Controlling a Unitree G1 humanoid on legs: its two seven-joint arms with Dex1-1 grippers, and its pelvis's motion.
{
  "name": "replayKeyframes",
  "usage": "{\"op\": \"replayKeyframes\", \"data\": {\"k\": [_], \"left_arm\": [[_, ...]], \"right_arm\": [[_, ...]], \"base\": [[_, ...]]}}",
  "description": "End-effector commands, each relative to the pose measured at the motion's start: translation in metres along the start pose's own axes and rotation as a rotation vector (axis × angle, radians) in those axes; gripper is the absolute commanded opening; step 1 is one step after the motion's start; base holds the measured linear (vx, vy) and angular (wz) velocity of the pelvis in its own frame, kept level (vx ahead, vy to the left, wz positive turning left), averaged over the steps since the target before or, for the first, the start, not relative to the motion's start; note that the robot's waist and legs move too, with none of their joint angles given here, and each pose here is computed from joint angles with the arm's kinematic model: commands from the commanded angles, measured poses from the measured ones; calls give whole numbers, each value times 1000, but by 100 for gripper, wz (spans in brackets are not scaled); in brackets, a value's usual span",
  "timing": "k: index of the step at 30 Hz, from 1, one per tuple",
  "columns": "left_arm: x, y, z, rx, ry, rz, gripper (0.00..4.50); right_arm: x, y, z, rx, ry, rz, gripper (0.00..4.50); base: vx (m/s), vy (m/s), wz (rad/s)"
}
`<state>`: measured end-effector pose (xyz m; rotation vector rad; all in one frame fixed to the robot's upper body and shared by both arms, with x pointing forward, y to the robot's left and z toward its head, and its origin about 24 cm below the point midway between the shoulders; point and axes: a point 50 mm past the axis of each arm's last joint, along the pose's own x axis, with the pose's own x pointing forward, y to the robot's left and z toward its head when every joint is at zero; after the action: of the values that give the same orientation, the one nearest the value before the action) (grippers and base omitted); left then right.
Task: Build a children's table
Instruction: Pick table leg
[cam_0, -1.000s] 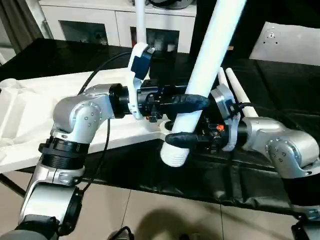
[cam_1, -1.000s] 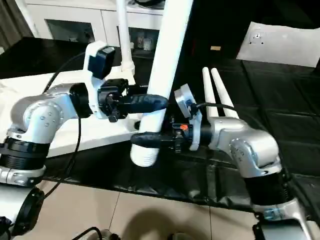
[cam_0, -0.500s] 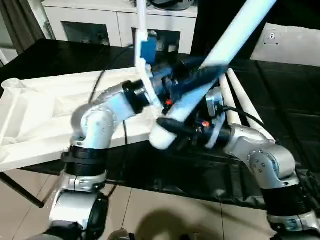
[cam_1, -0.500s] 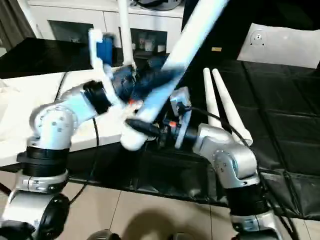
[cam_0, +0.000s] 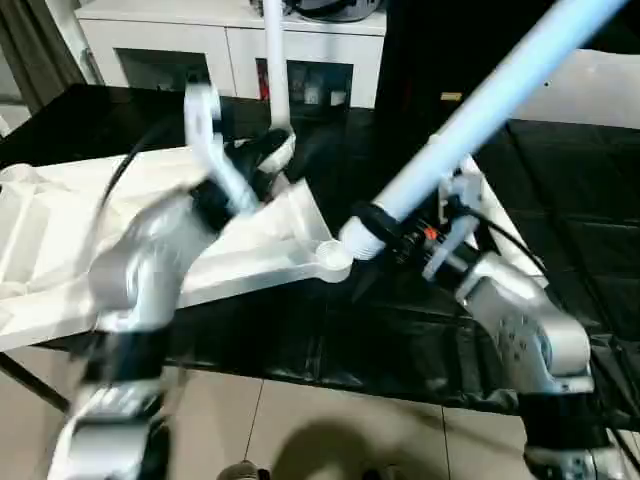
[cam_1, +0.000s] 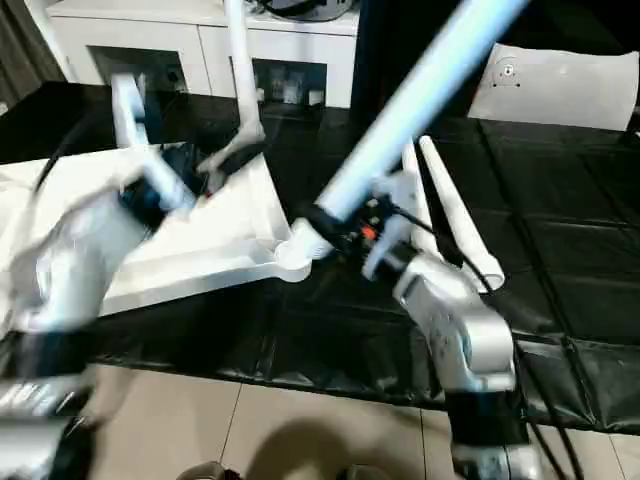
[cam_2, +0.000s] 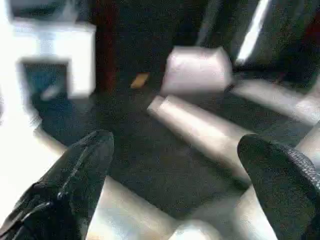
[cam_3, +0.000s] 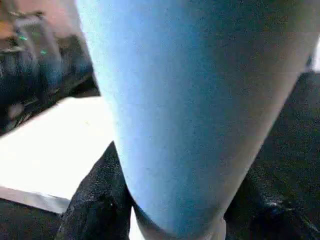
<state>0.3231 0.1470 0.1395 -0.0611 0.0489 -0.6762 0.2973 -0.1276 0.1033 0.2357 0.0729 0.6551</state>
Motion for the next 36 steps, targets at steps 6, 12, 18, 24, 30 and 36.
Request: {"op": "replayKeyframes", "data": {"k": [6, 12, 18, 24, 30, 36], "left_arm": [[-13, 5, -36, 127, 172, 99, 450], [-17, 8, -52, 176, 206, 145, 450], [-21, 9, -58, 212, 240, -5, 421], [-26, 17, -67, 281, 383, -222, 376], [-24, 26, -68, 293, 453, -333, 333], [-20, 30, -69, 311, 483, -384, 282]], "right_arm": [[-2, 7, -1, -28, -6, -117, 193], [-6, 8, -15, 7, 45, -176, 193], [-4, 16, -15, -30, 38, -117, 193], [-1, 18, -14, -34, 41, -65, 193], [-1, 17, -14, -47, 51, -49, 193], [-1, 17, -14, -48, 55, -42, 193]], "base": [[0, 0, 0], [0, 0, 0], [0, 0, 0], [0, 0, 0], [0, 0, 0], [0, 0, 0]]}}
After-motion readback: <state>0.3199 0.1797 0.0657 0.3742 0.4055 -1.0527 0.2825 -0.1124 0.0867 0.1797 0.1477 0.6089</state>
